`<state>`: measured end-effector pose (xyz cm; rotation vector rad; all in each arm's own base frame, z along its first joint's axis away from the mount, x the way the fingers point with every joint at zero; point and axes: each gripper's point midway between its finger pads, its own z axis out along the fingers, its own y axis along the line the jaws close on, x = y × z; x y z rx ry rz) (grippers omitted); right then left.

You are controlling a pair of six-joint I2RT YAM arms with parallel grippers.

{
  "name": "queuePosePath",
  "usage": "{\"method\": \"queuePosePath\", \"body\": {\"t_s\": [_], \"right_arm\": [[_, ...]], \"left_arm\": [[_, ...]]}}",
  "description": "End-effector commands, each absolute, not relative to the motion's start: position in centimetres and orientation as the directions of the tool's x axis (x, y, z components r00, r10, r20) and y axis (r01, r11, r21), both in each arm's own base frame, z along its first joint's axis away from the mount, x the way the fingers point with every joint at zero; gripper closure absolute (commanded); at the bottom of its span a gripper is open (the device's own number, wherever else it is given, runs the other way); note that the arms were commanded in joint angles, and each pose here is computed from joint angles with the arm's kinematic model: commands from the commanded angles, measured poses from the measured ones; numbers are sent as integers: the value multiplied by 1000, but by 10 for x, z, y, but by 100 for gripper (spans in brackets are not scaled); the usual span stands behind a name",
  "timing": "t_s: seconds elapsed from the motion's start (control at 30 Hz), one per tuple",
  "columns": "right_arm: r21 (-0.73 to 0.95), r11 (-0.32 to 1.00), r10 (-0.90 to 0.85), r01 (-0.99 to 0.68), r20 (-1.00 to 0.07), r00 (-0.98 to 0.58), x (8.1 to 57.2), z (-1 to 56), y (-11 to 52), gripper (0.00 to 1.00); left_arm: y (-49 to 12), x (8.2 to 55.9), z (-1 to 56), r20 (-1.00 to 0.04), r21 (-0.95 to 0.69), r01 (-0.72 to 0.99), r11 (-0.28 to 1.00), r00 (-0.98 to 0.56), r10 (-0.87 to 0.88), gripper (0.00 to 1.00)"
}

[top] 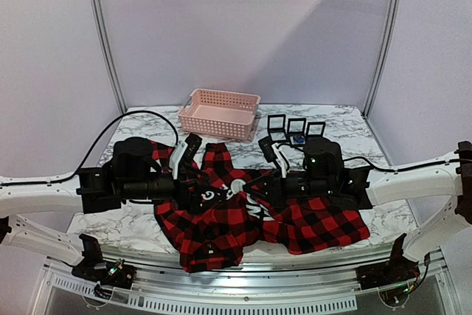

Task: Remove the brooch from the garment
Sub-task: Pass from the left arm to the right, then remove the brooch from the flattened clothing.

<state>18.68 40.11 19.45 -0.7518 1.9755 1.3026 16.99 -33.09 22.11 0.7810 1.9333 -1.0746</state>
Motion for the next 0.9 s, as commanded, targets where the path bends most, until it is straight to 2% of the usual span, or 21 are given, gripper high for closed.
{"method": "queuePosePath", "body": {"t_s": [0.0, 0.37, 0.57, 0.6, 0.77, 0.87], "right_arm": [[523, 361, -97, -772, -802, -589, 191, 209, 401, 100], [513, 374, -117, -773, -800, -588, 190, 204, 407, 100], [505, 383, -123, -774, -802, -584, 190, 202, 405, 100], [504, 385, -123, -773, -802, -584, 191, 202, 405, 100], [494, 393, -129, -776, -806, -578, 191, 201, 404, 100], [488, 395, -129, -778, -809, -573, 191, 202, 403, 100]], "left_arm": [[-332, 176, 215, -866, -382, 740, 554, -496, 65, 0], [-351, 172, 175, -838, -351, 712, 609, -529, 135, 1], [-365, 166, 170, -830, -376, 722, 581, -541, 136, 3], [-367, 164, 167, -825, -379, 723, 577, -546, 142, 8], [-379, 156, 163, -815, -388, 740, 549, -554, 171, 48], [-384, 151, 165, -815, -386, 754, 531, -549, 187, 64]]}}
